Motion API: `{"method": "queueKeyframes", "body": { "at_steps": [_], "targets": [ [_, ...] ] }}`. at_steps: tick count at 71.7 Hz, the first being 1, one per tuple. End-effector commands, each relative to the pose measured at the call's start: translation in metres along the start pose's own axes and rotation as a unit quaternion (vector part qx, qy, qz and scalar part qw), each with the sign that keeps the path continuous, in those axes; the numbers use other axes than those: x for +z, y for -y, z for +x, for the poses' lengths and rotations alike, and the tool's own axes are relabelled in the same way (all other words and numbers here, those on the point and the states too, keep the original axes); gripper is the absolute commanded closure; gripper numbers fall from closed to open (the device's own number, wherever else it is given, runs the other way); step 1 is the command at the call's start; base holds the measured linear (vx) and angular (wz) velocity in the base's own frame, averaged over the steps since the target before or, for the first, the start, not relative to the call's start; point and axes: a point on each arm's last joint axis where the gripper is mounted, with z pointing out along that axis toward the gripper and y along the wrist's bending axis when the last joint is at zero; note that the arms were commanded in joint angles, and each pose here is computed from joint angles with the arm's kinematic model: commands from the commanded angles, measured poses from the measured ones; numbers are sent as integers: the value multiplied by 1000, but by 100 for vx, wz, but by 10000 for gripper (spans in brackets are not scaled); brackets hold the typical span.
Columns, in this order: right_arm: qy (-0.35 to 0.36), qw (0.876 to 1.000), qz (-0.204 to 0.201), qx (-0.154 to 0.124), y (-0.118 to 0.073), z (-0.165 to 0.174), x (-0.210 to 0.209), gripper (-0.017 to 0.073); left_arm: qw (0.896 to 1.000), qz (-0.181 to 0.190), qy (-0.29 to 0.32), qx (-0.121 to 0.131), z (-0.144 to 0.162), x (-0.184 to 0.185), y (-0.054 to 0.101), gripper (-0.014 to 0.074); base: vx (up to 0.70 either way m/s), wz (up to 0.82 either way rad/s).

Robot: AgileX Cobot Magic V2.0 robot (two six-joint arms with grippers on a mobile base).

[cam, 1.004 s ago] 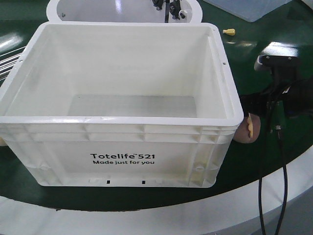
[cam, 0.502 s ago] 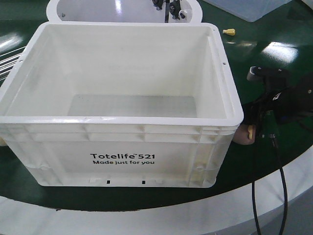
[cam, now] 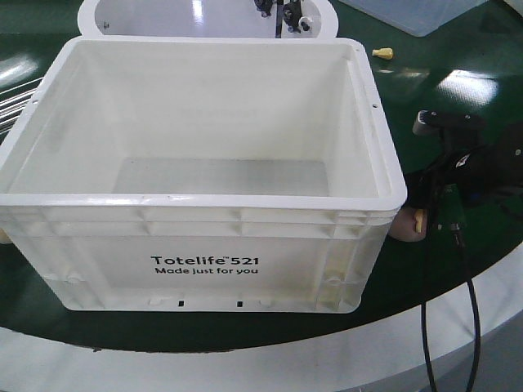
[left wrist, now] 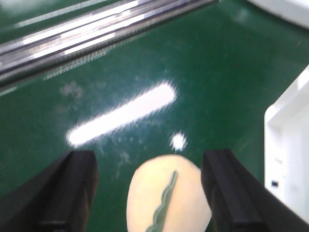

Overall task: Place moving items into box and shelve
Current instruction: 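Lower both grippers onto the yellow and pink plush balls, then close left gripper on yellow ball, right gripper on pink ball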

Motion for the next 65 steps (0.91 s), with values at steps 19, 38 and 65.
{"method": "queueKeyframes", "body": {
  "at_steps": [19, 38, 65],
  "targets": [
    [39, 999, 0, 1, 0, -12, -12, 575, 1000, 5, 10, -1, -9, 9, 2, 20, 0, 0],
    [45, 999, 1, 1, 0, -13, -12, 575, 1000, -2, -23, 0, -2, 20, 2, 20, 0, 0],
    [48, 999, 2, -1, 0, -14, -12, 575, 999, 3, -40, -8, 3, 34, 5, 20, 0, 0]
  ]
}}
